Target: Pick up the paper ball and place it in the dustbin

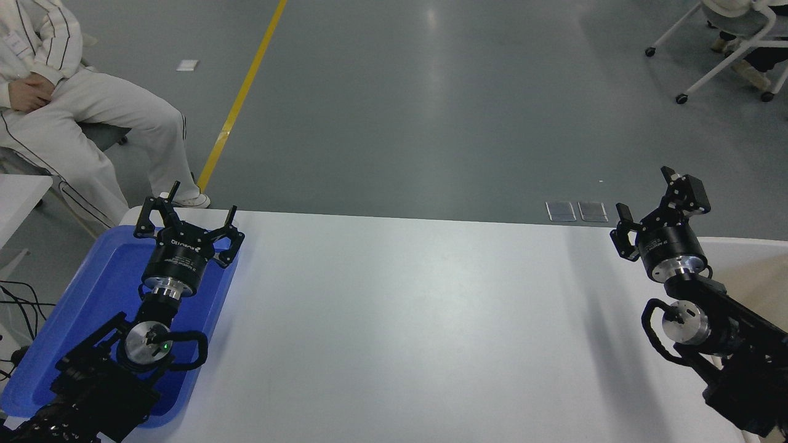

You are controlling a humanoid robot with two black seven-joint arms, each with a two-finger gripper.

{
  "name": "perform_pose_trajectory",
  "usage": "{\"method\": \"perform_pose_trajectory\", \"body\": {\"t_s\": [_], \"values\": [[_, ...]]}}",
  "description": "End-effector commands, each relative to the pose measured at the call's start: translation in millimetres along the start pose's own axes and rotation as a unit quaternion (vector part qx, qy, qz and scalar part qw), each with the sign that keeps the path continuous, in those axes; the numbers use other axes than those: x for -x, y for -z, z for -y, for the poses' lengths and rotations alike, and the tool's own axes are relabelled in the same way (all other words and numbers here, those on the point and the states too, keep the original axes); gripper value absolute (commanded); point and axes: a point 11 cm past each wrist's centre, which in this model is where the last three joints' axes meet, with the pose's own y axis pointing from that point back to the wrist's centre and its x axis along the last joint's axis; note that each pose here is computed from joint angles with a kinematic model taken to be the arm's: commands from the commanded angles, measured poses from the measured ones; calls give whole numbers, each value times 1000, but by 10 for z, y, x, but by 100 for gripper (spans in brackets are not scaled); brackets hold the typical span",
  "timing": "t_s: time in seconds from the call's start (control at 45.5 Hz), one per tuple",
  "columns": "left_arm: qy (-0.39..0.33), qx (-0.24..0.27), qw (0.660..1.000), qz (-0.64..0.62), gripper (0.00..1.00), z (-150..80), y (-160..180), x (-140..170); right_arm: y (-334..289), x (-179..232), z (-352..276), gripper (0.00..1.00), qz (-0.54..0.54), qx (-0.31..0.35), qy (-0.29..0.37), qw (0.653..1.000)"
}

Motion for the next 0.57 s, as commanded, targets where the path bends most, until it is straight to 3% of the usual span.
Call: {"method": "perform_pose_trajectory", "body": {"t_s": [0.0,0.549], "values": [[0,0,1000,0,100,0,0,0,-222,194,-221,100,30,-1,20,999],[0,0,1000,0,100,0,0,0,-344,4,-373,100,17,9,-7,1000]]}}
